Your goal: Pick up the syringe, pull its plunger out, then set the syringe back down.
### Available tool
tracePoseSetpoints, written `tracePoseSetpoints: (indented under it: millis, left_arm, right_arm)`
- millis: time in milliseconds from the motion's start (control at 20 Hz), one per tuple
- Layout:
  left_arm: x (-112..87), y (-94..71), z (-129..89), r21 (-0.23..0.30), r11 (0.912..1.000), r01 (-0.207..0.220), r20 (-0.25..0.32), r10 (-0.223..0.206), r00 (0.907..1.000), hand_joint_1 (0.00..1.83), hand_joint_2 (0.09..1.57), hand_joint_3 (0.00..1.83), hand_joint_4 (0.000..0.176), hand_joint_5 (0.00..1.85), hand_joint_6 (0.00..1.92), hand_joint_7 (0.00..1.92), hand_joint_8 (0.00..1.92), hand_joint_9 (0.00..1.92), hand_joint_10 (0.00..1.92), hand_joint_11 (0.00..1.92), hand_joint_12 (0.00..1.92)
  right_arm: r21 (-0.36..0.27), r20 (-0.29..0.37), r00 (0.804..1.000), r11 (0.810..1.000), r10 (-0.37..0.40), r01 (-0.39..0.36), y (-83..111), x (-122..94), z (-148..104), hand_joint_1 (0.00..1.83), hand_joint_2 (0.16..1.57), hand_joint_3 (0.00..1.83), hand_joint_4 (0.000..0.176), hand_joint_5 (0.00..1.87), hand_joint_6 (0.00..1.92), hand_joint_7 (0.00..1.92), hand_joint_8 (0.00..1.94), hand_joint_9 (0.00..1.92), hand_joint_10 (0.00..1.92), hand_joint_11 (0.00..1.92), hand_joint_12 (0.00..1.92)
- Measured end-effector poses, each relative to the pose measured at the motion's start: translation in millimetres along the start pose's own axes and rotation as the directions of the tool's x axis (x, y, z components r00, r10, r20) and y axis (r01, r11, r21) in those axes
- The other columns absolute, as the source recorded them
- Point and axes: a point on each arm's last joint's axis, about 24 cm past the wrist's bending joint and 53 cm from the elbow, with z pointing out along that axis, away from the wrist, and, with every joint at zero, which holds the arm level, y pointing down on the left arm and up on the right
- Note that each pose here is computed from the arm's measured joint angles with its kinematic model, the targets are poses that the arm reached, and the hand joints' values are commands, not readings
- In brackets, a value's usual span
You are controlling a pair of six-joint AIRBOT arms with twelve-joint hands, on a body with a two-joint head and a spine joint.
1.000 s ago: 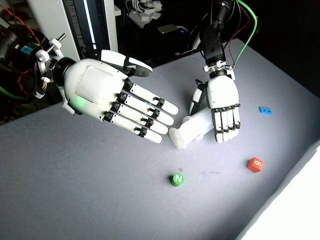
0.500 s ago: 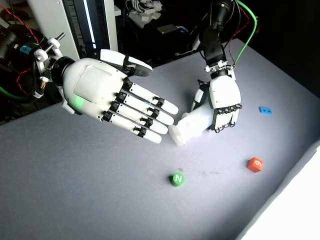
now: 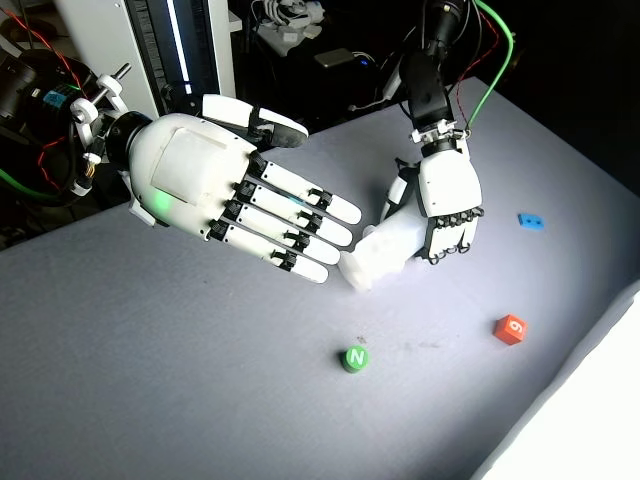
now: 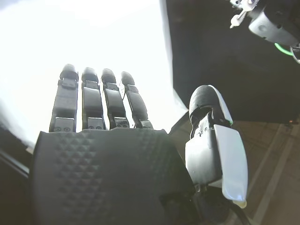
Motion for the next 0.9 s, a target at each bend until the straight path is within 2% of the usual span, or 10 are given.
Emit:
tracePoseSetpoints:
  millis: [150,350,400,500,550,600,700,750,800,900]
  left_arm:
    - [-19.6,-8.6,-4.9,0.014,0.9995,0.029,0.026,-0.029,0.9992,1.37,1.13,0.0,0.0,0.91,0.88,0.97,1.08,0.86,1.31,0.56,1.14]
    - [-44.7,-24.1,-13.7,0.036,0.9956,0.087,0.063,-0.089,0.9941,1.37,1.13,0.0,0.0,0.92,0.86,0.97,1.1,0.85,1.31,0.57,1.13]
    - [-48.8,-28.3,-16.1,0.038,0.9942,0.101,0.063,-0.103,0.9927,1.37,1.13,0.0,0.0,0.95,0.79,0.95,1.16,0.84,1.31,0.57,1.13]
    - [-55.0,-34.3,-19.0,0.047,0.9906,0.128,0.061,-0.131,0.9895,1.37,1.14,0.0,0.0,0.93,0.82,0.94,1.19,0.82,1.33,0.55,1.15]
    - [-59.2,-36.6,-19.6,0.053,0.9891,0.138,0.062,-0.141,0.9881,1.37,1.14,0.0,0.0,0.94,0.85,0.94,1.16,0.83,1.32,0.55,1.15]
    - [-62.7,-37.4,-20.4,0.055,0.987,0.151,0.061,-0.154,0.9862,1.37,1.14,0.0,0.0,0.94,0.85,0.94,1.16,0.83,1.32,0.55,1.15]
    - [-72.0,-44.0,-24.2,0.073,0.9835,0.166,0.067,-0.171,0.9831,1.37,1.15,0.0,0.0,0.93,0.86,0.92,1.2,0.8,1.35,0.54,1.2]
    - [-74.8,-46.9,-25.6,0.081,0.9824,0.168,0.063,-0.173,0.9828,1.37,1.15,0.0,0.0,0.93,0.86,0.92,1.2,0.8,1.35,0.54,1.2]
    - [-76.8,-49.5,-28.0,0.087,0.983,0.162,0.063,-0.167,0.9839,1.37,1.15,0.0,0.0,0.93,0.85,0.92,1.2,0.79,1.36,0.54,1.2]
    - [-76.3,-51.9,-31.1,0.09,0.9816,0.168,0.053,-0.174,0.9834,1.37,1.14,0.0,0.0,0.94,0.82,0.94,1.17,0.8,1.36,0.54,1.23]
  right_arm:
    - [-0.029,0.018,0.999,0.999,0.03,-0.029,6.3,-0.4,1.2,0.04,1.22,0.0,0.0,0.07,0.01,0.04,0.01,0.0,0.0,0.0,0.0]
    - [-0.034,0.062,0.994,0.996,0.088,-0.086,7.7,-8.4,3.6,0.11,1.16,0.0,0.0,0.02,0.0,0.0,0.0,0.0,0.0,0.0,0.0]
    - [-0.043,0.084,0.989,0.992,0.122,-0.119,8.9,-12.5,4.2,0.18,0.97,0.0,0.0,0.0,0.0,0.0,0.0,0.0,0.0,0.0,0.0]
    - [-0.059,0.122,0.975,0.982,0.186,-0.18,10.0,-19.0,5.1,0.33,0.89,0.0,0.0,0.0,0.0,0.0,0.0,0.0,0.0,0.0,0.0]
    - [-0.074,0.132,0.969,0.977,0.21,-0.201,12.4,-20.1,5.2,0.47,0.91,0.0,0.0,0.0,0.0,0.0,0.0,0.0,0.0,0.0,0.0]
    - [-0.089,0.135,0.962,0.97,0.236,-0.225,15.5,-20.1,6.1,0.47,0.91,0.0,0.0,0.0,0.0,0.0,0.0,0.0,0.0,0.0,0.0]
    - [-0.119,0.138,0.948,0.955,0.285,-0.27,20.5,-22.0,6.1,0.78,1.01,0.01,0.0,0.0,0.0,0.0,0.0,0.0,0.0,0.0,0.0]
    - [-0.123,0.137,0.94,0.946,0.314,-0.298,21.0,-22.1,7.0,0.78,1.01,0.01,0.0,0.0,0.0,0.0,0.0,0.0,0.0,0.0,0.0]
    - [-0.132,0.137,0.931,0.937,0.339,-0.322,22.3,-23.3,7.3,0.87,1.0,0.01,0.0,0.0,0.0,0.0,0.0,0.0,0.0,0.0,0.0]
    - [-0.135,0.144,0.899,0.909,0.413,-0.395,19.9,-26.1,8.1,0.87,1.0,0.0,0.0,0.0,0.0,0.0,0.0,0.0,0.0,0.0,0.0]
